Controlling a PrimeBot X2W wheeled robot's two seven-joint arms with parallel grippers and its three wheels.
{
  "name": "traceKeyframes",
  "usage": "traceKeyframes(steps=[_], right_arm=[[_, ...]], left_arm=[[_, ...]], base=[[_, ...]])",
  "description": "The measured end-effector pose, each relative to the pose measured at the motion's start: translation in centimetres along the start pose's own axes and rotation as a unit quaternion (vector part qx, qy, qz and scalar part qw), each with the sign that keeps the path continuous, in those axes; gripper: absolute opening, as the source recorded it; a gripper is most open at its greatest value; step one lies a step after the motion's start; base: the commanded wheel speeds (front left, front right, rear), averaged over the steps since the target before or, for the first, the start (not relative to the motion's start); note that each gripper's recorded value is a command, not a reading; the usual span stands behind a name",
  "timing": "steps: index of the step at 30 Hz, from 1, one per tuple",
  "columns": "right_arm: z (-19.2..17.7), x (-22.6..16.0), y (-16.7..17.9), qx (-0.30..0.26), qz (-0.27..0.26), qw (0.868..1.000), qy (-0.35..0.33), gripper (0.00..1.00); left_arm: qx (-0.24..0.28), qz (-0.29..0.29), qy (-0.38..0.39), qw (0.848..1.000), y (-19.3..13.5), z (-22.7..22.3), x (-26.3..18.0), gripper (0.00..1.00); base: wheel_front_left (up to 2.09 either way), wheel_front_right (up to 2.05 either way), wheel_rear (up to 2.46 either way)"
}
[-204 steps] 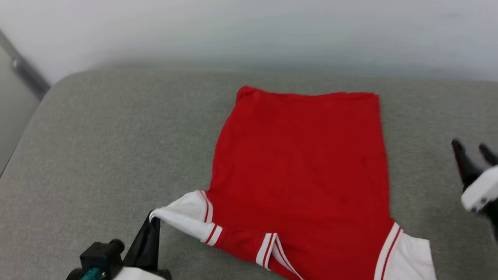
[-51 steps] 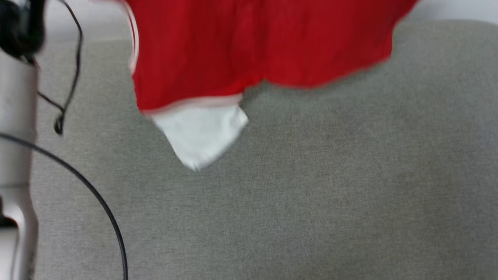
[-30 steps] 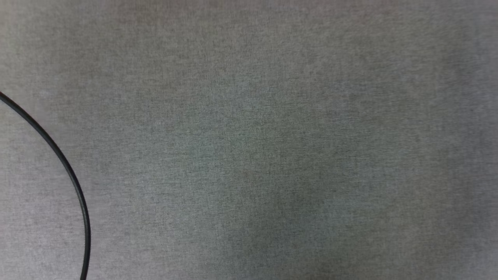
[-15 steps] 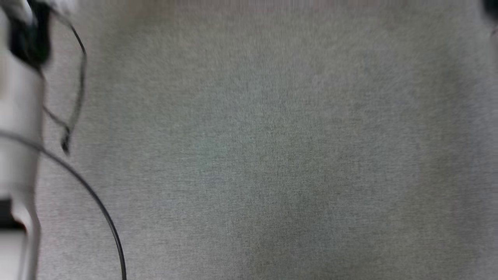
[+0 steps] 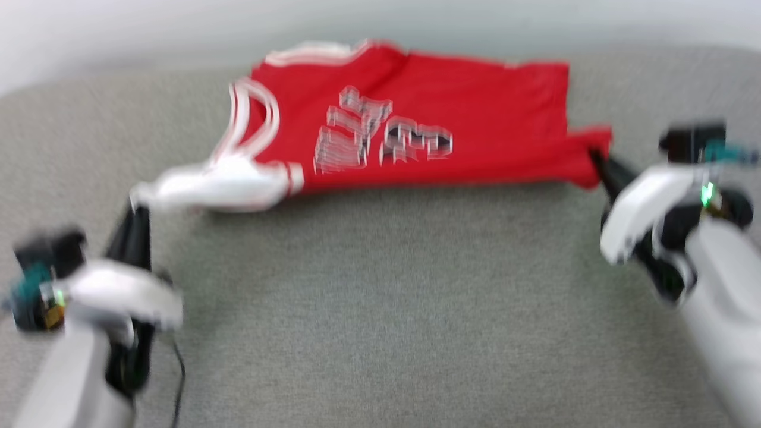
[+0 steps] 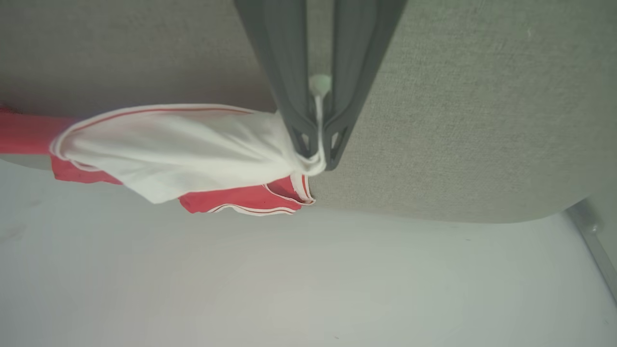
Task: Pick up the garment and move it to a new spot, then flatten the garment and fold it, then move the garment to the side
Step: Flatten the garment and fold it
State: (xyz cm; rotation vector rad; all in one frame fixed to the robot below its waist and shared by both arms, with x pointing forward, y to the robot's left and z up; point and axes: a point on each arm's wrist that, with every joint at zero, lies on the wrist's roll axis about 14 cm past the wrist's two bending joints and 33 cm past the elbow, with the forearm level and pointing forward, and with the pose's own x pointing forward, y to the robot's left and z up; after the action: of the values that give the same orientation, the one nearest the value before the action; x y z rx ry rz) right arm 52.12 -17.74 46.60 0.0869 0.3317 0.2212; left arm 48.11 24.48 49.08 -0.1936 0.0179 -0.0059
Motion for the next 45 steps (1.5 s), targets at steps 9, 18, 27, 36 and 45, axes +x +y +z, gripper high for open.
traceKeyframes(steps=[9, 18, 27, 36, 45], right_arm=[[-4.6, -7.9, 0.2, 0.038, -0.006, 0.999, 0.011, 0.00], [-10.1, -14.2, 0.5, 0.075, -0.025, 0.996, 0.051, 0.00], [-9.6, -15.5, 1.2, 0.066, -0.036, 0.995, 0.067, 0.00], [-8.6, -12.6, 2.1, 0.037, -0.024, 0.994, 0.099, 0.00], [-10.4, -9.1, 2.1, 0.030, -0.015, 0.989, 0.145, 0.00]], left_arm=[[-0.017, 0.041, 0.035, 0.998, 0.7, -1.4, -10.5, 0.00], [-0.038, 0.063, 0.075, 0.995, 0.2, -1.8, -17.7, 0.00], [-0.037, 0.039, 0.069, 0.996, -1.4, -0.3, -17.1, 0.00], [-0.034, -0.014, 0.071, 0.997, -4.0, -0.7, -11.3, 0.00], [-0.035, -0.028, 0.139, 0.989, -4.1, -5.6, -7.2, 0.00]], base=[[0.00, 0.00, 0.00], [0.00, 0.00, 0.00], [0.00, 0.00, 0.00], [0.00, 0.00, 0.00], [0.00, 0.00, 0.00]])
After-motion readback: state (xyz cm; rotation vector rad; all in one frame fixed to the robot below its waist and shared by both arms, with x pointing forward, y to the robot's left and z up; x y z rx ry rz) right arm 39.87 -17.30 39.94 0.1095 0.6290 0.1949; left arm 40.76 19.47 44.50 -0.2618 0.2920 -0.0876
